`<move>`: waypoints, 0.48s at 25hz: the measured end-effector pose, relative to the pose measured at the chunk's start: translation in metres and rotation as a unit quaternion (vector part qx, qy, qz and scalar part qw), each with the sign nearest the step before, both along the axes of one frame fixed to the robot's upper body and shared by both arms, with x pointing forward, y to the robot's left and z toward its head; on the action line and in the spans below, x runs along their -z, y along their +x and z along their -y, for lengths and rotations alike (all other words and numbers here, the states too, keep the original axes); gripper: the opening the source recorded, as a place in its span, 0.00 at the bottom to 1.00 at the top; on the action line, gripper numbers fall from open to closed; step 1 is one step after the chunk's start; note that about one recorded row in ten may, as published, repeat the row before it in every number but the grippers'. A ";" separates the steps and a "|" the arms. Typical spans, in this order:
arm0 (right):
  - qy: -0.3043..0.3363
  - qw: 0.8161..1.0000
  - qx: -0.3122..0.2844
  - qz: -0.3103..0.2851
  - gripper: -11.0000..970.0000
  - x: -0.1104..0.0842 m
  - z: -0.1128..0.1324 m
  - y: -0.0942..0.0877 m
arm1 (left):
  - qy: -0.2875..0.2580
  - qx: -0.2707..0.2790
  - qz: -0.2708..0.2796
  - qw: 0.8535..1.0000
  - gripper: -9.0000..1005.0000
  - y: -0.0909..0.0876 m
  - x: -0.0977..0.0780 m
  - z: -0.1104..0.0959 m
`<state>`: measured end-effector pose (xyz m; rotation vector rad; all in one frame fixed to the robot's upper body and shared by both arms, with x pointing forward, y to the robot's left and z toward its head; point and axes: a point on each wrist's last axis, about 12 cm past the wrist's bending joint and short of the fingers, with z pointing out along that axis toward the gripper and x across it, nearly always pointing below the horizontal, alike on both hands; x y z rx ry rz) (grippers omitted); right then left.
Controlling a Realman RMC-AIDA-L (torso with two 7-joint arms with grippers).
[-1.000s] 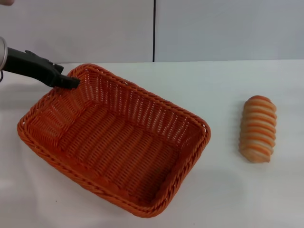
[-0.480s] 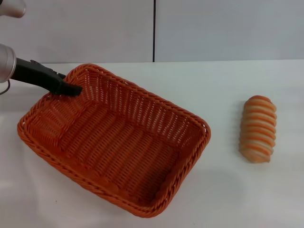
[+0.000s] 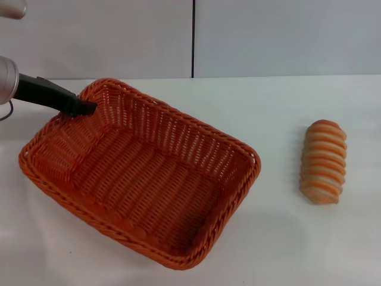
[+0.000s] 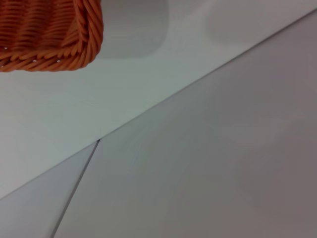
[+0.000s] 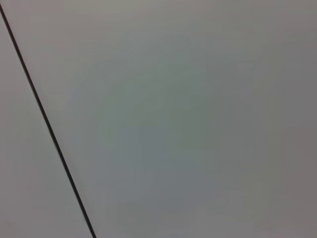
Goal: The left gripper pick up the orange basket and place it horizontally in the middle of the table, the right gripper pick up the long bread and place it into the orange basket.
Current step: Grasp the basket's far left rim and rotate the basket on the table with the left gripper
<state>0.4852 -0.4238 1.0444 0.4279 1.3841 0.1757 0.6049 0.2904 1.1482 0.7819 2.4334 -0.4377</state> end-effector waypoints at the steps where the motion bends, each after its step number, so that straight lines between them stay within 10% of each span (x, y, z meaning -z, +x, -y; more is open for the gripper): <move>1: 0.000 1.000 0.000 0.000 0.65 0.000 0.000 0.000 | -0.003 -0.002 0.000 1.000 0.24 0.000 0.000 0.000; 12: 0.000 1.000 0.001 -0.007 0.65 0.001 0.001 0.002 | -0.100 -0.026 0.014 0.995 0.19 -0.009 -0.006 -0.004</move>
